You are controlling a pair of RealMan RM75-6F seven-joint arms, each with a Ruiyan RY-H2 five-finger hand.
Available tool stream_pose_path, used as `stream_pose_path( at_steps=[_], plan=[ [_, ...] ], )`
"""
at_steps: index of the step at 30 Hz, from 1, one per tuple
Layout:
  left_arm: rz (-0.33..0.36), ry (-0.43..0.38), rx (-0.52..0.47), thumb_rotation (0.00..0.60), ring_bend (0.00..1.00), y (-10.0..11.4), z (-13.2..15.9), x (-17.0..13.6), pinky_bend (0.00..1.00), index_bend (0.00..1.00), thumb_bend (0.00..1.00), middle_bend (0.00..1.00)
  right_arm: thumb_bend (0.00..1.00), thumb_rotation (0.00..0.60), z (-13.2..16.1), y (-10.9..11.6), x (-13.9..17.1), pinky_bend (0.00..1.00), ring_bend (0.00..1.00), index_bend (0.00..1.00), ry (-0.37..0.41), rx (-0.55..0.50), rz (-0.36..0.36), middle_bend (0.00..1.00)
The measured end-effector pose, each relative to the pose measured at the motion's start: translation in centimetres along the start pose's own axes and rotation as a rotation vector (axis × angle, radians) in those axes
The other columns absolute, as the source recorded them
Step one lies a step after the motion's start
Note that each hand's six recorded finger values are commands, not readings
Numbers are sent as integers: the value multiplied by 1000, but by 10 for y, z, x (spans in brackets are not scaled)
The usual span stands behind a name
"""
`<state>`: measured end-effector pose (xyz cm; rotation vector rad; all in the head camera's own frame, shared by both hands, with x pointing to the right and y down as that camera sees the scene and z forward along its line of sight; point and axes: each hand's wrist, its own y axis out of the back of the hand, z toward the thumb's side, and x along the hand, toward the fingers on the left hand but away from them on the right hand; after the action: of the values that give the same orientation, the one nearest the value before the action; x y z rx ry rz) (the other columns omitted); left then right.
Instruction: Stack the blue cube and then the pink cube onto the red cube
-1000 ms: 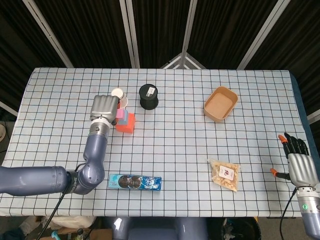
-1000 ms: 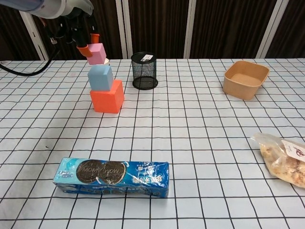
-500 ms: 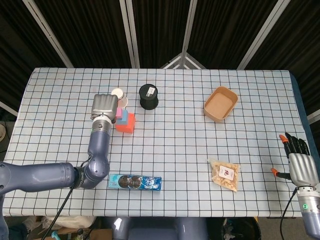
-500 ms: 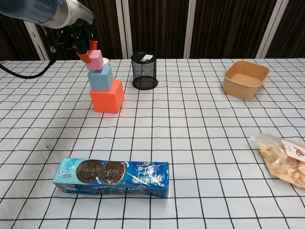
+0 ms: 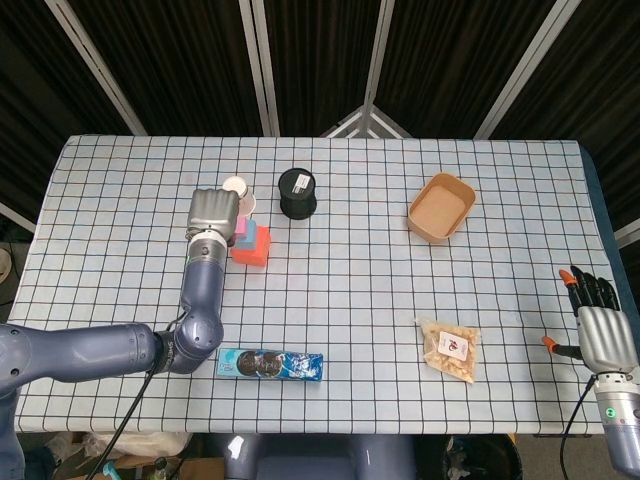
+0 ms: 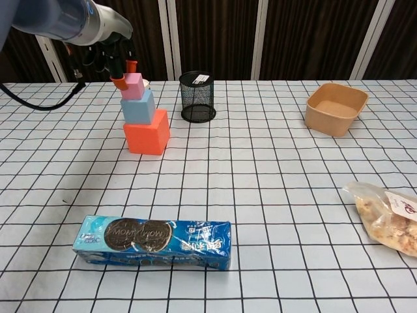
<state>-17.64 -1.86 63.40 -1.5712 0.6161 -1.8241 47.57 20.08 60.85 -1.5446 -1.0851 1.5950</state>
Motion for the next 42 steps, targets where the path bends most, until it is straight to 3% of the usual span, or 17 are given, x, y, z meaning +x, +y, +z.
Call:
stream_pose_path(
  at_steps=[10,16,27,33,36,42],
  plan=[
    [-6,-1,-2,600,688,-3,3,2,736,431,353,842,95,600,0,-1,0,36,35,10,0,1,2,42],
    [-5,-5,1,600,688,-3,4,0,736,369,304,841,95,600,0,0,0,36,34,10,0,-1,1,42],
    [1,-13,13,600,688,0,7,-4,736,282,302,838,95,600,0,0,0,36,35,10,-2,-2,6,42],
    [26,-6,25,600,677,12,0,-13,735,230,290,822,95,600,0,0,-1,36,35,10,-1,-4,9,42],
    [47,-8,27,600,615,23,-7,-23,713,245,269,767,95,600,1,0,0,36,34,10,2,-7,10,42],
    [62,-89,3,600,360,37,-26,-64,523,177,248,505,95,600,2,1,2,36,35,9,3,-16,16,42]
  ],
)
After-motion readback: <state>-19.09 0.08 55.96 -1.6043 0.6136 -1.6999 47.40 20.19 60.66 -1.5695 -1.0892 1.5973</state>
